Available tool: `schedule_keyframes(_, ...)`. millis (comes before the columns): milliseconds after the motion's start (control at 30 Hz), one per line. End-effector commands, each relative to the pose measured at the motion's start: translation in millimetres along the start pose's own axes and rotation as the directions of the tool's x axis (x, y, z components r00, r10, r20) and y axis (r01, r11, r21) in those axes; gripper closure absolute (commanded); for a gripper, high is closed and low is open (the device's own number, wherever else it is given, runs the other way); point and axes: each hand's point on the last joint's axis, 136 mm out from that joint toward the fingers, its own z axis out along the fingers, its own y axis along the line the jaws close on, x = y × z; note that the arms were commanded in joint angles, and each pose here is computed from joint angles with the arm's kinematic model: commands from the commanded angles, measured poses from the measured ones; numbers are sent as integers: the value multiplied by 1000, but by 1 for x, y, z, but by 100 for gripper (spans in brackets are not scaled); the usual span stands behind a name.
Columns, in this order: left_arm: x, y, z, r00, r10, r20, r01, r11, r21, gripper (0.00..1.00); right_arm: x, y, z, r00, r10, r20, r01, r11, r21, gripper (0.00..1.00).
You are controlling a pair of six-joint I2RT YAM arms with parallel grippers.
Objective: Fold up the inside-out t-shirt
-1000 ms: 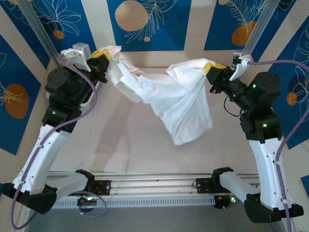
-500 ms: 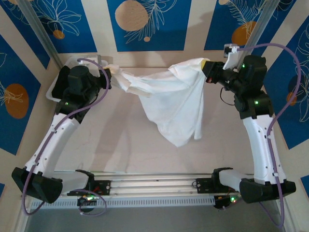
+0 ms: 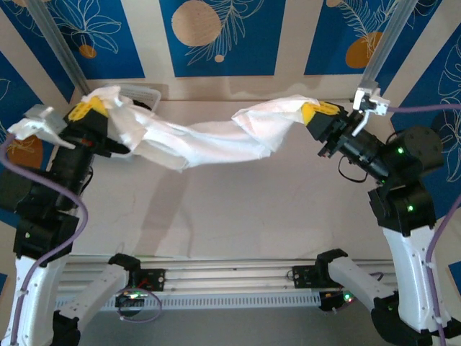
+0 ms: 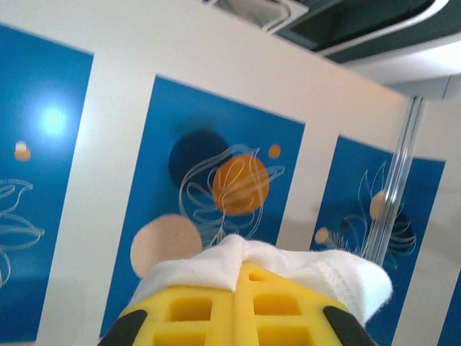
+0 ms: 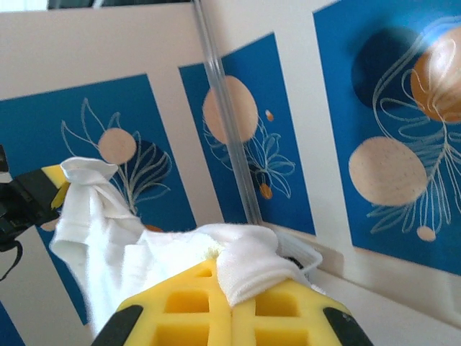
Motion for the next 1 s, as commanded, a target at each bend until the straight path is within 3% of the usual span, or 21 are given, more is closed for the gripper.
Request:
schedule_keyframes(0, 21, 7, 28, 998, 9, -63, -10, 1000, -19, 100, -2, -11, 10, 999, 29, 38, -30, 999, 21, 99)
schedule_keyframes(167, 63, 26, 85, 985, 56, -164, -68, 995, -72, 100, 18, -52, 34, 997, 77, 12, -78, 988, 133, 99)
schedule_keyframes(267, 111, 43, 132, 964, 73, -256, -103, 989, -103, 100, 48, -100, 59, 993, 114, -30, -103, 961, 258, 99)
schedule_keyframes(433, 239, 84, 210, 885, 64, -462, -149, 977, -150, 100, 134, -213, 99, 960, 227, -161, -121, 862, 492, 98)
schedule_keyframes(467, 263, 90, 221, 867, 52, -496, -148, 976, -158, 96, 152, -235, 104, 946, 265, -188, -131, 839, 528, 97)
schedule_keyframes(533, 323, 108, 240, 808, 27, -588, -160, 971, -175, 66, 197, -285, 113, 892, 373, -255, -154, 782, 604, 88)
schedule_keyframes(600, 369, 124, 248, 732, 16, -681, -197, 962, -189, 46, 235, -324, 112, 829, 461, -317, -146, 725, 673, 76)
schedule_keyframes(700, 405, 144, 225, 614, -30, -789, -257, 937, -235, 33, 283, -350, 92, 735, 534, -418, -68, 671, 739, 58)
schedule_keyframes(733, 408, 140, 211, 595, -47, -803, -242, 941, -235, 30, 295, -347, 83, 707, 551, -443, -57, 669, 741, 53)
schedule_keyframes(833, 418, 121, 151, 592, -136, -794, -105, 964, -244, 25, 330, -318, 52, 605, 617, -503, -57, 664, 746, 39)
schedule_keyframes(967, 438, 101, 56, 561, -269, -783, 37, 953, -300, 24, 386, -254, 6, 455, 692, -561, -57, 651, 757, 36)
